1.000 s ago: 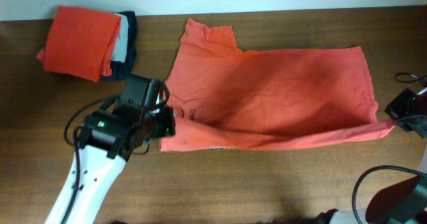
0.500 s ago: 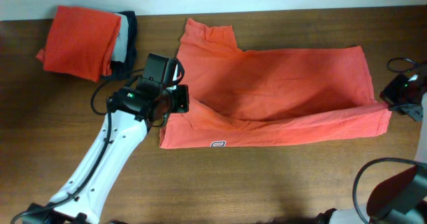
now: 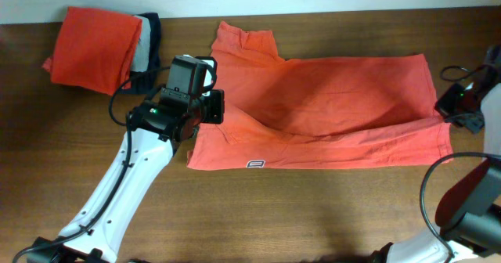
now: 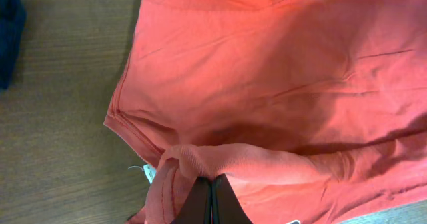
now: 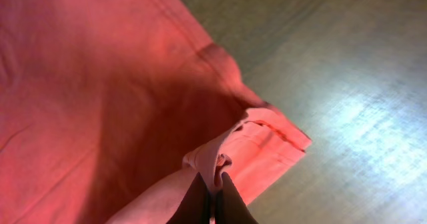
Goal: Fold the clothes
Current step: 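Fold the hem up over the shirt body toward the back with both grippers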
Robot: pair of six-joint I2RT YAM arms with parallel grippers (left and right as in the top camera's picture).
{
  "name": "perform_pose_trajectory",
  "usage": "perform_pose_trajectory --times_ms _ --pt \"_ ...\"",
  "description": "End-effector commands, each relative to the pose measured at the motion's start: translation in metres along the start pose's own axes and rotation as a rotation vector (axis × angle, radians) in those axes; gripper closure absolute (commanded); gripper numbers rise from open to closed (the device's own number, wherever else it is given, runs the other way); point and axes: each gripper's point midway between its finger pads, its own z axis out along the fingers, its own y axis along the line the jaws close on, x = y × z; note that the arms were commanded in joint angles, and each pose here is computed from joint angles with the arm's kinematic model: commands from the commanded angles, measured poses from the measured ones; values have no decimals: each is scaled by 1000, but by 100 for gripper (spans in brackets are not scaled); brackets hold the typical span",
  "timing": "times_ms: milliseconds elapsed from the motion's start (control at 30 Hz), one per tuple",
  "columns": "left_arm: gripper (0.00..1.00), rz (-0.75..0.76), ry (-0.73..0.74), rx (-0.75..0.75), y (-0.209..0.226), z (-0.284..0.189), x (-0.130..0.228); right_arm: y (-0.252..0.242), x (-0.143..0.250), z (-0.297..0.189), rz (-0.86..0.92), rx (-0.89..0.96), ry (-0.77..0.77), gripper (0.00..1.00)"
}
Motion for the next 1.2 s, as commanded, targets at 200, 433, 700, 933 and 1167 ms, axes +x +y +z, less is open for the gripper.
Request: perform_pose_trajectory --times_ms 200,433,700,933,1167 --pt "100 47 23 -43 8 24 -3 28 -6 34 -67 5 -3 96" --pt "99 49 69 -83 16 56 7 18 -7 52 -69 70 6 96" --pt "99 53 61 -170 31 77 6 24 -23 60 -63 53 -52 96" --pt "100 51 37 -212 39 75 1 29 -34 60 -30 35 -101 96" --pt "99 51 37 -212 39 75 1 31 -39 67 -22 29 -116 94"
